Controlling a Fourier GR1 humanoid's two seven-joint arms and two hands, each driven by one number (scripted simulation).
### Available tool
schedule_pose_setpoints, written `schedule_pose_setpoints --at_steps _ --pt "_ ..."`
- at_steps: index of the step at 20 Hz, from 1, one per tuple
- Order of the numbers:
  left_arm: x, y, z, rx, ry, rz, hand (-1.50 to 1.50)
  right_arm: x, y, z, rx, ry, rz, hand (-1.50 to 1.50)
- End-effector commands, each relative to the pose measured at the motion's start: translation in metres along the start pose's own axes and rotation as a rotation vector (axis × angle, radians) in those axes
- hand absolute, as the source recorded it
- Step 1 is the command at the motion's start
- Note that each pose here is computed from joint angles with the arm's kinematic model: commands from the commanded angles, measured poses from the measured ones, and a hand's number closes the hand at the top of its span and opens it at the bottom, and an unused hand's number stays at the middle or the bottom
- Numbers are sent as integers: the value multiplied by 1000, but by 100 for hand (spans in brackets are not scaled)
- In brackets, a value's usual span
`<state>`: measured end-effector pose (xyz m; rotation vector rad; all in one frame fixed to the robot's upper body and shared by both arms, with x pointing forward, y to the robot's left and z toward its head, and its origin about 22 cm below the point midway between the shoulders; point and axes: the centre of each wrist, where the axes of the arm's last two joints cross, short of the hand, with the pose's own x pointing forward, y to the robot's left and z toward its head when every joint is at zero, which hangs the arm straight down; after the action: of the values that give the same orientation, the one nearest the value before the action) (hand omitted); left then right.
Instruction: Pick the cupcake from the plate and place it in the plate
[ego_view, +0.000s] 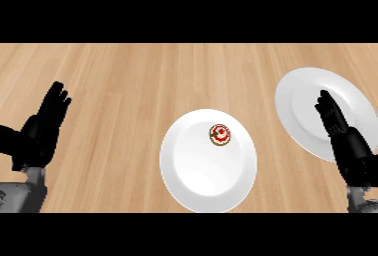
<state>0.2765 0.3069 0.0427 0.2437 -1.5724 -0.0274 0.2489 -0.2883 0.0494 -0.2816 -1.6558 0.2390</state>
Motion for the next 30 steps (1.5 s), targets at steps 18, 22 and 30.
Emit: schedule_pose_setpoints --at_steps 18,22,30 --pt "-66 -83 56 -185 377 135 0 20 -11 -137 80 -376 -28 -150" --pt "-51 -78 41 -181 377 143 0 51 -25 -136 237 -291 174 -150" --pt "-63 -83 51 -170 416 130 0 110 2 -133 537 -192 513 -150"
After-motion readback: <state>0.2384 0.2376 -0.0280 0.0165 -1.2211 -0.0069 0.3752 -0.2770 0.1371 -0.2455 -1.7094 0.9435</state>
